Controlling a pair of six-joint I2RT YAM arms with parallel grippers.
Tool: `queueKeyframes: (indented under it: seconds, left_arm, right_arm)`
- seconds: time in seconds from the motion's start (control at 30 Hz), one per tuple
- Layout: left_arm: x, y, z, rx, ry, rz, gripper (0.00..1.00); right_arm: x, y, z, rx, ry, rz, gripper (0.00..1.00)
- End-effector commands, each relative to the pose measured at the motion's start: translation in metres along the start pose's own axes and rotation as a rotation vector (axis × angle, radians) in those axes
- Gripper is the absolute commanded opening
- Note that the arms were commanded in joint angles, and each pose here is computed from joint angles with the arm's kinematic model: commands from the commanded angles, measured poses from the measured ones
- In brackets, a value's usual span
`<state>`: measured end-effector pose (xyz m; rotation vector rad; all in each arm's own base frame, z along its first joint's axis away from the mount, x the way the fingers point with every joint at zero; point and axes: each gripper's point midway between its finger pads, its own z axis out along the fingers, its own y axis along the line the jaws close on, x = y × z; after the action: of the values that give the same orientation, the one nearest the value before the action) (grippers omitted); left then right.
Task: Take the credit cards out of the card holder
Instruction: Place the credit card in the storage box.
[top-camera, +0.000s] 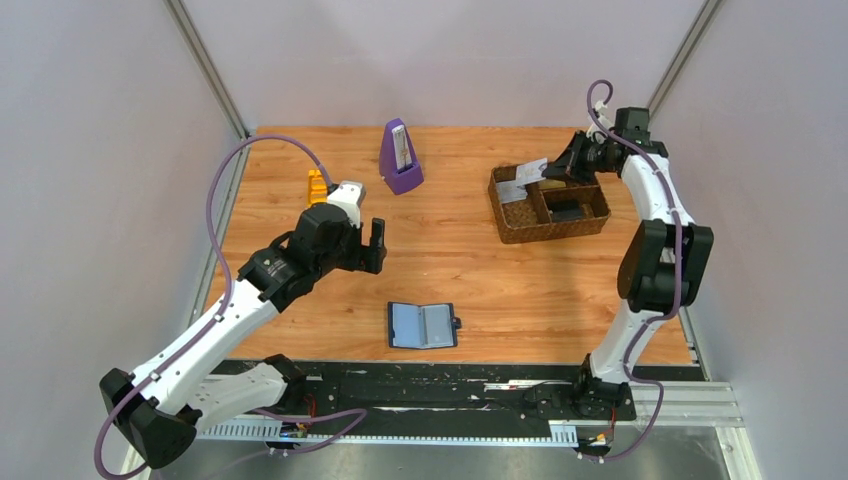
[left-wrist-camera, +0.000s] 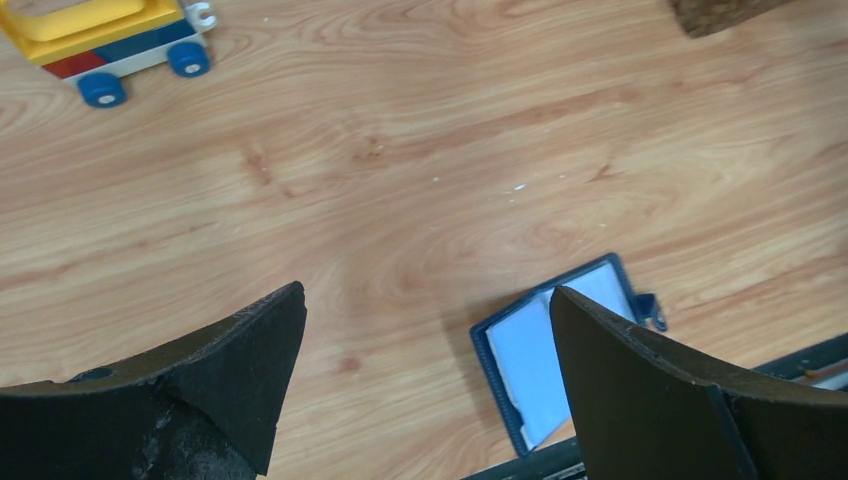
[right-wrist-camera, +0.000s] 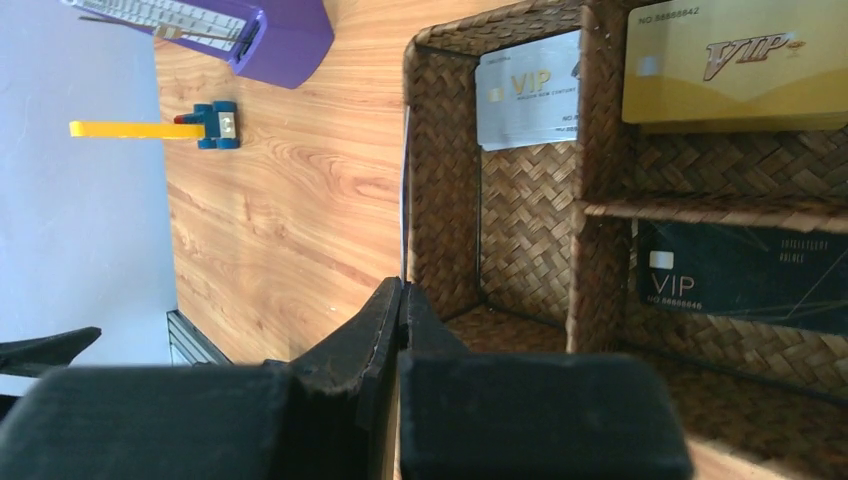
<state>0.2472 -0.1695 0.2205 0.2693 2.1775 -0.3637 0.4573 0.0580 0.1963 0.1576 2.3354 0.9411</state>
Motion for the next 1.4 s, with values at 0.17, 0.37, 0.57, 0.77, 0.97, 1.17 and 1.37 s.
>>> queueKeyframes:
  seconds: [0.17, 0.37, 0.57, 0.77, 0.97, 1.17, 1.37]
  left_arm:
    - [-0.014, 0.025, -0.003, -0.124, -0.063, 0.080, 1.00]
    - [-0.016, 0.031, -0.005, -0.155, -0.085, 0.083, 1.00]
    - [-0.019, 0.035, -0.009, -0.173, -0.102, 0.079, 1.00]
    - [-0.021, 0.039, -0.014, -0.187, -0.127, 0.073, 1.00]
    - [-0.024, 0.040, -0.016, -0.196, -0.139, 0.064, 1.00]
    - [-0.025, 0.044, -0.019, -0.212, -0.150, 0.061, 1.00]
    - [-0.025, 0.044, -0.018, -0.212, -0.151, 0.059, 1.00]
  right_arm:
    - [-0.012, -0.012, 0.035, -0.006, 0.069, -0.011, 0.00]
    - [-0.010, -0.028, 0.057, 0.013, 0.104, 0.014, 0.00]
    - [-0.008, -0.031, 0.074, 0.004, 0.128, 0.020, 0.00]
    - [-0.003, -0.040, 0.089, 0.002, 0.158, 0.043, 0.00]
    - [-0.007, -0.050, 0.099, 0.021, 0.156, 0.043, 0.00]
    - [-0.004, -0.058, 0.109, 0.023, 0.170, 0.053, 0.01]
    - [-0.009, -0.061, 0.109, 0.063, 0.153, 0.044, 0.12]
